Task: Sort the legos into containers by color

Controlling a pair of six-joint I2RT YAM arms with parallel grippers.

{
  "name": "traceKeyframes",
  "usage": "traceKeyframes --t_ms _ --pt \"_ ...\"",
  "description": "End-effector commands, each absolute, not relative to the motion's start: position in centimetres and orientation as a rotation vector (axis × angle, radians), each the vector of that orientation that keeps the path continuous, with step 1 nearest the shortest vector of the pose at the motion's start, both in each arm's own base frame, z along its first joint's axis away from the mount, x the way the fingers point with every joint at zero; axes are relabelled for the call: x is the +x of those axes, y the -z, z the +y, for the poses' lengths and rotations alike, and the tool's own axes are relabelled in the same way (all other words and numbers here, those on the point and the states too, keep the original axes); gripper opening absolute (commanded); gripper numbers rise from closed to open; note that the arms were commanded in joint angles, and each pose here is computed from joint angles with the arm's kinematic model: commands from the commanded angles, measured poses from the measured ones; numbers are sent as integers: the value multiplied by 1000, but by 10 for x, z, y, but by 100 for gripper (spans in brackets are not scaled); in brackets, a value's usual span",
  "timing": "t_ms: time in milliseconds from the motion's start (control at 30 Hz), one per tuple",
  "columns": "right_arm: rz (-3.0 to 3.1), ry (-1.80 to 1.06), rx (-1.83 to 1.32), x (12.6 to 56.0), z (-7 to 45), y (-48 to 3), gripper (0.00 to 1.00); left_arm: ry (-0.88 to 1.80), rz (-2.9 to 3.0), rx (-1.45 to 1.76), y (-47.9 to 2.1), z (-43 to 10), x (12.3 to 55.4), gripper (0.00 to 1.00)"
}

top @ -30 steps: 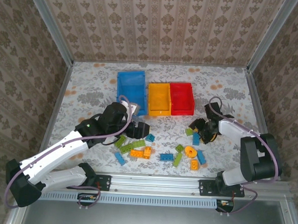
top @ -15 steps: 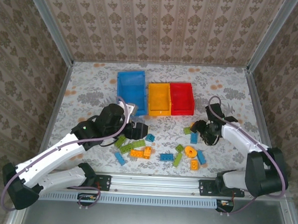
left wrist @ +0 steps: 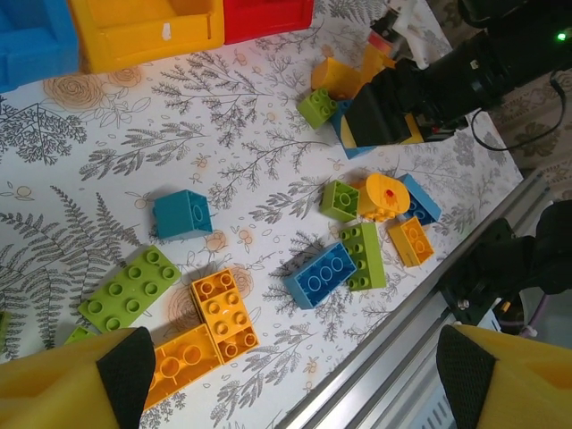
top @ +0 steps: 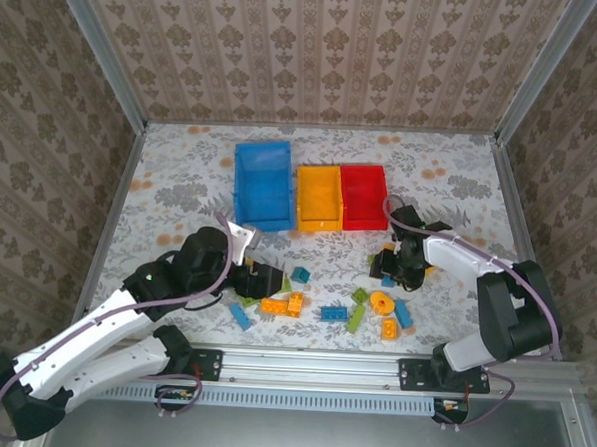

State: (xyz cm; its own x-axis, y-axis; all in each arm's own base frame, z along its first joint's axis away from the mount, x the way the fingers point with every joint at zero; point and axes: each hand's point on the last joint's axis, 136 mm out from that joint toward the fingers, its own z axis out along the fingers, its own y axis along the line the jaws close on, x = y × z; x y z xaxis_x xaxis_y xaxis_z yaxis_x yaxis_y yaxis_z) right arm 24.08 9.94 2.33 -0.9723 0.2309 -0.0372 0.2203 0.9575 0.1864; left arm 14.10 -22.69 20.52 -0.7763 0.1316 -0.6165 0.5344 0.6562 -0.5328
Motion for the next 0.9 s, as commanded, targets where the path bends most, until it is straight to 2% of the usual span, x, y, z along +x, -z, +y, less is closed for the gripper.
traceKeyframes --t_ms 0,133,233,300,367,467,567,733,867 --pt "3072 -209 271 246 96 -19 61 1023 2316 503 -209 -231 141 86" --pt "3088 -156 231 250 94 -14 51 1021 2306 491 -212 -232 144 86" --pt "3068 -129 213 253 94 -19 34 1018 2299 481 -214 -233 146 85" --pt "3031 -97 204 252 93 -35 26 1013 2292 468 -218 -232 148 85" --pt "2971 -74 198 252 93 -60 23 1006 2275 455 -226 -232 151 85" --pt "2859 -94 177 261 102 -107 20 968 2242 422 -242 -231 162 84" --pt "2798 -180 152 290 123 -130 19 908 2206 402 -262 -236 180 84" --pt "2761 -242 119 362 158 -127 18 797 2186 431 -283 -255 212 83" --pt "2769 -188 157 405 155 -108 18 760 2198 427 -287 -268 235 83"
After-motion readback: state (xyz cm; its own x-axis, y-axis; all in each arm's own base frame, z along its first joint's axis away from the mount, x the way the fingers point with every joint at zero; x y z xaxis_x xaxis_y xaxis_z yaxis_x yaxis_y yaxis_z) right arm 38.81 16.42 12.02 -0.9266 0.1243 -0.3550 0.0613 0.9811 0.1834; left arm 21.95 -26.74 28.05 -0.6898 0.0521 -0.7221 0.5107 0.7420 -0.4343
